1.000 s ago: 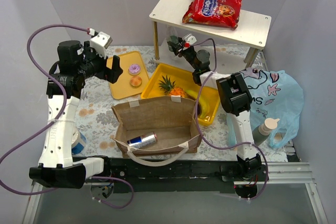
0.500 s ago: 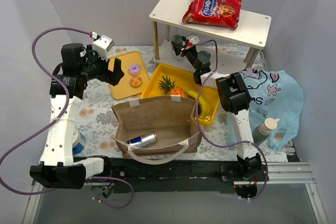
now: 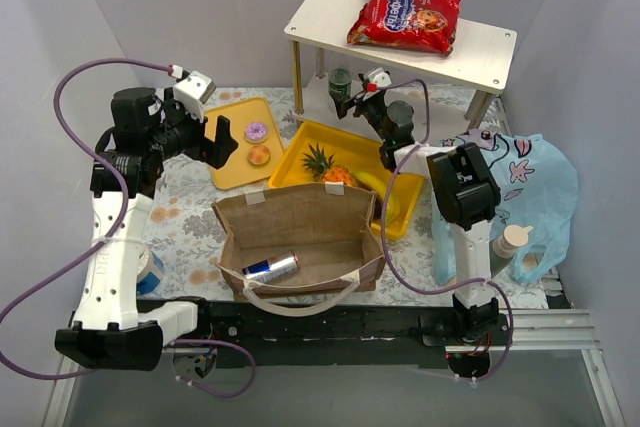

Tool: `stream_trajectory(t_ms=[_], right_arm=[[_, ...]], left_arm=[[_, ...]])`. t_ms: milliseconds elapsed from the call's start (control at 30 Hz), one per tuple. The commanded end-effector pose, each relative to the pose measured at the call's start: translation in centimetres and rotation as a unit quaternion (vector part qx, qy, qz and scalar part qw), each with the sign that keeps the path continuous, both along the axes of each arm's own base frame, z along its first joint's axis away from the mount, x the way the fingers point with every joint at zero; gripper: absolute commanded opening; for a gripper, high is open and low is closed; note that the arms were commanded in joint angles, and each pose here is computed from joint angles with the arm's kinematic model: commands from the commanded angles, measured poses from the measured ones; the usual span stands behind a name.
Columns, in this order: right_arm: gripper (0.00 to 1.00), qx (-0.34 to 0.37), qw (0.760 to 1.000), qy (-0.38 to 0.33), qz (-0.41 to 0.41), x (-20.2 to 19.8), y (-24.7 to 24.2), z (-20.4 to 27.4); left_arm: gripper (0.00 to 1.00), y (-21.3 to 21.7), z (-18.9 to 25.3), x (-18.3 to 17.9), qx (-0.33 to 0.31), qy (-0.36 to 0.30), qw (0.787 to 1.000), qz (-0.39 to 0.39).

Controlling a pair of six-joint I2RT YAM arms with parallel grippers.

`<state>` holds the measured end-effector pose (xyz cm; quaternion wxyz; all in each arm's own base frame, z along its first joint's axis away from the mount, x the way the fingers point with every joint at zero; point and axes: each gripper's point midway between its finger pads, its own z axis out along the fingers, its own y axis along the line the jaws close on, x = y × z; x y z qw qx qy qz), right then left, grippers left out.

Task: Untie the knot of the grocery bags and take out the mixed food

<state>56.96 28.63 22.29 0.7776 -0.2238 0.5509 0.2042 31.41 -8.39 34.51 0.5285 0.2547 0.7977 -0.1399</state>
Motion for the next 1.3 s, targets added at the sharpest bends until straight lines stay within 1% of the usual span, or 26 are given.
stream_trajectory(t_ms=[0, 33, 67, 100, 133, 167, 200, 233, 267, 300, 367, 400, 533, 600, 633, 667, 733, 833, 867, 967, 1000, 1067, 1133, 1167, 1233, 1267], right_arm=[[0.99, 0.000, 1.000, -0.009, 0.014, -4.0, -0.5, 3.2], [0.98, 0.003, 1.000, -0.013, 0.019, -5.2, -0.6, 4.8], [0.98, -0.006, 1.000, 0.009, 0.025, -6.0, -0.5, 4.1], [0.99, -0.023, 0.998, 0.038, 0.046, -7.9, -0.1, 1.9], [0.98, -0.022, 0.998, 0.029, 0.061, -9.7, -0.2, 3.9], [0.98, -0.032, 0.996, 0.043, 0.076, -11.2, 0.0, 3.3], [0.98, -0.053, 0.990, 0.085, 0.100, -13.4, 0.3, 0.6], [0.98, -0.054, 0.989, 0.083, 0.110, -15.3, 0.0, 2.0], [0.98, -0.061, 0.986, 0.098, 0.116, -16.5, -0.2, 1.5], [0.99, -0.081, 0.979, 0.142, 0.124, -18.1, -0.3, -0.3], [0.98, -0.101, 0.976, 0.149, 0.125, -20.6, -1.3, 0.1], [0.98, -0.119, 0.969, 0.178, 0.125, -21.8, -1.8, -1.1], [0.98, -0.148, 0.971, 0.137, 0.127, -25.7, -3.8, 3.9], [0.99, -0.184, 0.973, 0.104, 0.092, -26.4, -4.2, 6.0], [0.99, -0.198, 0.970, 0.109, 0.092, -27.5, -4.6, 6.7], [0.99, -0.200, 0.971, 0.082, 0.104, -28.7, -3.8, 9.2], [0.99, -0.205, 0.971, 0.040, 0.121, -31.0, -3.4, 11.9], [0.98, -0.227, 0.957, 0.011, 0.182, -34.9, -1.6, 12.8], [0.96, -0.242, 0.943, 0.021, 0.230, -36.7, -0.9, 11.7], [0.94, -0.270, 0.920, 0.017, 0.285, -39.3, -0.2, 9.7], [0.94, -0.289, 0.908, 0.028, 0.301, -40.2, -0.1, 7.9], [0.93, -0.312, 0.885, 0.008, 0.345, -42.7, 0.7, 6.7], [0.93, -0.335, 0.863, 0.012, 0.377, -44.6, 0.8, 4.4], [0.93, -0.340, 0.853, 0.006, 0.397, -45.9, 1.1, 3.7], [0.93, -0.360, 0.835, 0.010, 0.417, -47.1, 1.1, 1.5], [0.92, -0.375, 0.822, -0.008, 0.429, -48.1, 1.4, 0.8]], left_arm=[[0.92, -1.4, 2.7, -2.0, -0.023, -0.028, 0.998, -0.043], [0.92, -1.7, 2.5, -2.7, -0.026, -0.018, 0.998, -0.055], [0.92, -2.2, 2.4, -3.3, -0.030, -0.011, 0.997, -0.074], [0.92, -2.6, 2.2, -4.1, -0.016, -0.017, 0.994, -0.104], [0.98, -3.6, 1.5, -6.1, -0.028, 0.005, 0.989, -0.147], [0.98, -3.9, 1.3, -6.9, -0.031, 0.011, 0.986, -0.162], [0.98, -4.2, 1.3, -7.7, -0.042, 0.019, 0.985, -0.169], [0.98, -5.0, 1.2, -9.0, -0.061, 0.037, 0.978, -0.194], [0.98, -5.3, 1.2, -9.7, -0.070, 0.046, 0.975, -0.205], [0.98, -5.7, 1.2, -10.3, -0.081, 0.056, 0.971, -0.217], [0.98, -6.5, 1.0, -11.4, -0.105, 0.074, 0.961, -0.243], [0.98, -6.7, 1.0, -11.5, -0.108, 0.076, 0.959, -0.251], [0.98, -7.8, -0.2, -10.2, -0.085, 0.087, 0.953, -0.276], [0.96, -8.6, -0.7, -10.1, -0.059, 0.087, 0.951, -0.289], [0.96, -8.8, -1.0, -9.8, -0.051, 0.088, 0.951, -0.292], [0.96, -9.0, -1.6, -9.6, -0.042, 0.091, 0.950, -0.296], [0.94, -9.3, -3.3, -9.5, -0.014, 0.106, 0.948, -0.300], [0.88, -8.4, -6.5, -7.3, 0.032, 0.114, 0.959, -0.256], [0.88, -8.3, -6.8, -6.8, 0.039, 0.109, 0.962, -0.247], [0.88, -8.0, -7.5, -5.9, 0.062, 0.103, 0.960, -0.253], [0.85, -8.2, -7.9, -5.6, 0.063, 0.113, 0.957, -0.259], [0.73, -8.6, -7.7, -5.8, 0.060, 0.123, 0.952, -0.274], [0.64, -9.1, -8.3, -6.1, 0.063, 0.135, 0.946, -0.289], [0.56, -9.3, -8.3, -6.3, 0.064, 0.134, 0.944, -0.294], [0.49, -10.0, -8.8, -7.4, 0.069, 0.143, 0.935, -0.317], [0.40, -10.1, -8.9, -8.0, 0.073, 0.144, 0.929, -0.332]])
